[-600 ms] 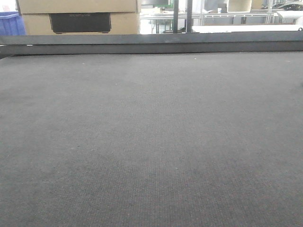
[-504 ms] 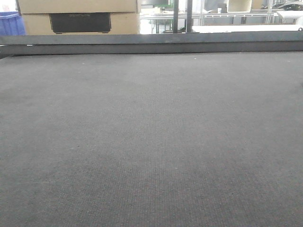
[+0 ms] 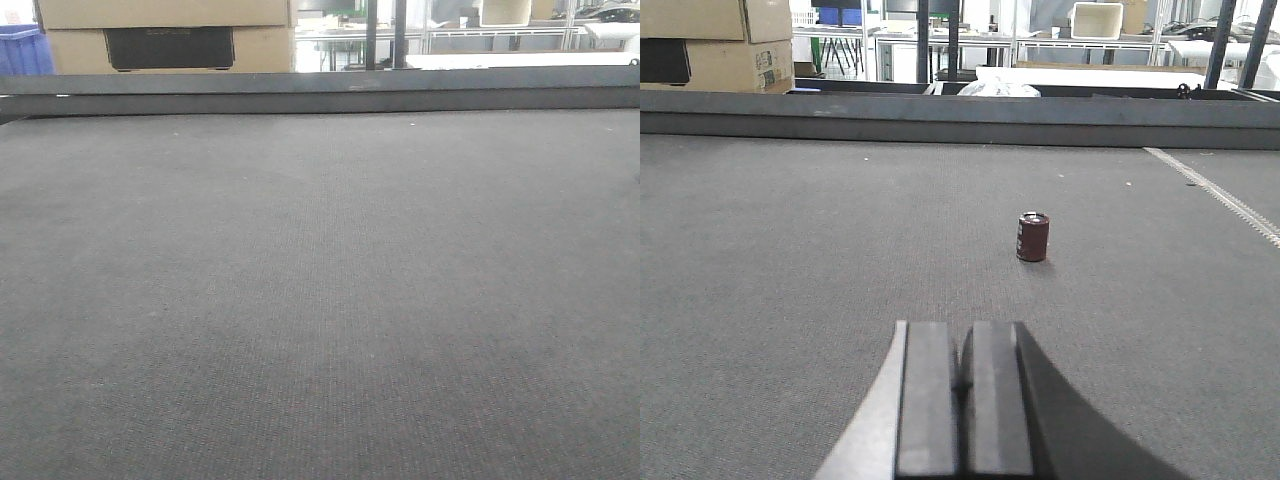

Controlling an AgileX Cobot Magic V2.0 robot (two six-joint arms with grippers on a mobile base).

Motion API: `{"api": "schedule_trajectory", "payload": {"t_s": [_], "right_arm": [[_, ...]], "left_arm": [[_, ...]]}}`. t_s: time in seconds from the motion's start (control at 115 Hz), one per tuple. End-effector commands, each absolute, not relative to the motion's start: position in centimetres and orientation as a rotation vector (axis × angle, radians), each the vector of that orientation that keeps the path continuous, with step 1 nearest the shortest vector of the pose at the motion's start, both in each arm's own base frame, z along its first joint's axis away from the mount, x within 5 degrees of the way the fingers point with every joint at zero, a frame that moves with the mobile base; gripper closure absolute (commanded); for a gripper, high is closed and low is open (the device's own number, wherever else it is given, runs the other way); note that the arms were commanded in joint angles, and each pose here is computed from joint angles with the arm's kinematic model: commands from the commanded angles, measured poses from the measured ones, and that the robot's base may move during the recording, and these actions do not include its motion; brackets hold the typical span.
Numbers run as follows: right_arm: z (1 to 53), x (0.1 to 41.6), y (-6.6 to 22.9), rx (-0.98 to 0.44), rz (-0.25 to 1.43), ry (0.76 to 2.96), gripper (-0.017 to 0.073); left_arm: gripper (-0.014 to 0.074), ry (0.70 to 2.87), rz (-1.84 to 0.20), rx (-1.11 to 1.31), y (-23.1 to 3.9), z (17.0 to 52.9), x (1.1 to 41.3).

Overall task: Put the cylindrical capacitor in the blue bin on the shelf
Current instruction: 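Reach the right gripper down toward the dark-red capacitor on the table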

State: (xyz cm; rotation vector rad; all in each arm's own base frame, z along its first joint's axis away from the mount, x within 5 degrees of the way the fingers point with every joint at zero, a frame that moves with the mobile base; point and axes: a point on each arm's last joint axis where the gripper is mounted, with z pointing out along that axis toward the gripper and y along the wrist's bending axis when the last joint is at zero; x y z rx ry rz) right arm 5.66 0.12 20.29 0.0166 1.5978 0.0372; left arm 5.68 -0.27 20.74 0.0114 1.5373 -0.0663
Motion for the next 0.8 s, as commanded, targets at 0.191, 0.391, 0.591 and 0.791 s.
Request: {"api": "schedule_trajectory", "payload": {"t_s": [0.191, 0.391, 0.591, 0.791], "right_arm": [[20.8, 5.6, 0.1, 0.014, 0.026, 1.537, 0.0721], [21.7, 5.6, 0.0, 0.02, 0.021, 1.441, 0.0721], [27.5, 4.1, 0.0, 0.016, 0.024, 1.288, 0.0721], [35.8, 1.8, 0.2, -0.006, 0.034, 1.292, 0.0704]], "left_arm": [[0.0704, 1.432, -0.084, 0.011, -0.3, 21.8, 5.6], [0.0704, 1.377, -0.136, -0.035, -0.3, 22.3, 5.5], [0.0704, 1.367, -0.136, -0.035, -0.3, 25.4, 5.2], [0.0647, 1.346, -0.137, -0.034, -0.3, 31.1, 6.0]]}}
